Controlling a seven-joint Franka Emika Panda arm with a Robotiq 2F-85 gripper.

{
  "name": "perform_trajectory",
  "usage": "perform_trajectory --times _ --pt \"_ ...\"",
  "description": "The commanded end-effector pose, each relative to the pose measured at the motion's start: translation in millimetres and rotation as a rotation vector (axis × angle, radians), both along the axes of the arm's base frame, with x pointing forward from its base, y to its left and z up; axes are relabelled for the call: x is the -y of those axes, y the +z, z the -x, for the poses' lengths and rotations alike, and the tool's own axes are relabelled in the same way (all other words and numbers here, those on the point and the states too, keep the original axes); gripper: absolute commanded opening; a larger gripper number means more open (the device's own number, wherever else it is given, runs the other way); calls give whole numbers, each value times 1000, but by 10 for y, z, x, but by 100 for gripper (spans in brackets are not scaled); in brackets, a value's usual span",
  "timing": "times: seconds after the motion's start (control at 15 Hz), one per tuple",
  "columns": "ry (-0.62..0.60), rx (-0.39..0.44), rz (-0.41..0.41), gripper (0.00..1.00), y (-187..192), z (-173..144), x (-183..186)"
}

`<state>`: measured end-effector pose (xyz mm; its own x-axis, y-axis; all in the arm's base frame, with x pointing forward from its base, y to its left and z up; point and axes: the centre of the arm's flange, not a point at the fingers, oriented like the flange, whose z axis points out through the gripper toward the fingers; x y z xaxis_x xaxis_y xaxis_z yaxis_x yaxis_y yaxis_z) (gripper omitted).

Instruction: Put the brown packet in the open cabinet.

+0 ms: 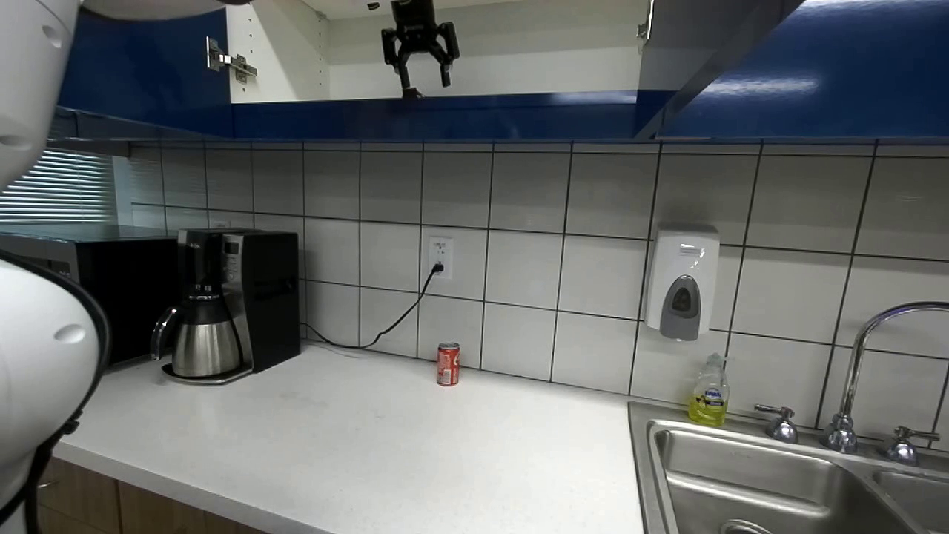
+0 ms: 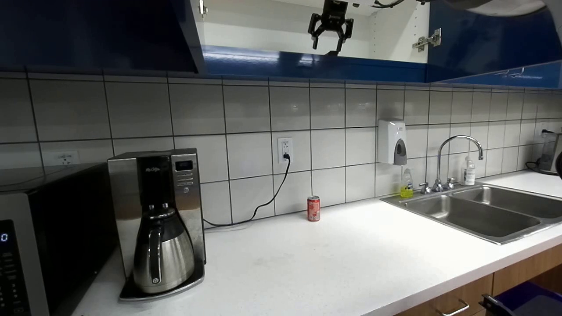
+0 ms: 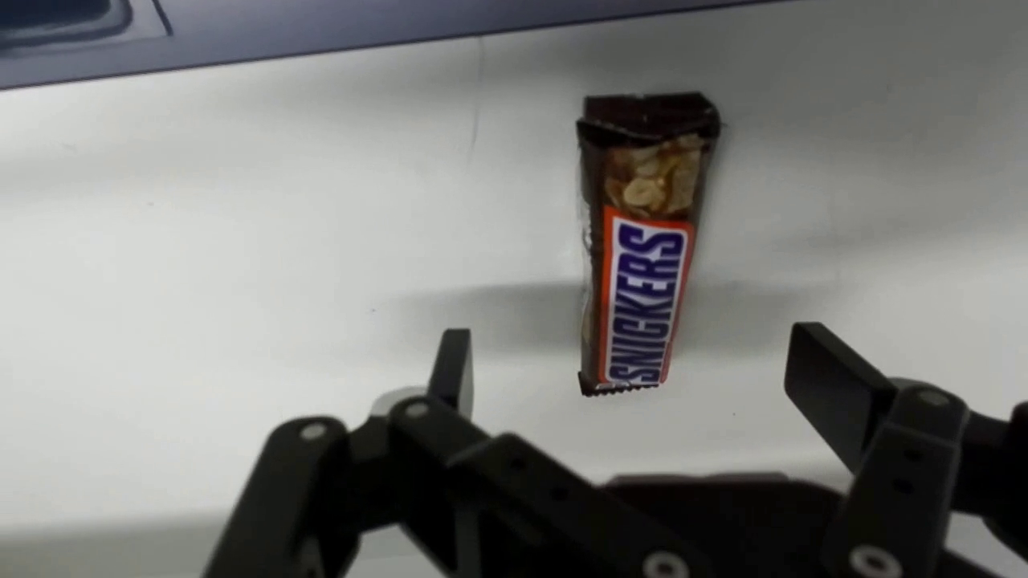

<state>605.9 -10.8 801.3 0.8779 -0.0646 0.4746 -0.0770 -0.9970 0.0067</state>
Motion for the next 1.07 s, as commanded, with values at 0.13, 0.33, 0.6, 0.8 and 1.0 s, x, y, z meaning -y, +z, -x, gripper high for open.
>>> perform_trajectory --times 0.13,0.33,0.6,0.8,1.0 --pt "-23 23 -9 100 88 194 58" --pt "-9 47 -9 100 127 379 42" --pt "4 75 -12 100 205 582 12" --pt "18 79 -16 100 216 725 -6" --pt "36 75 -18 100 180 914 -29"
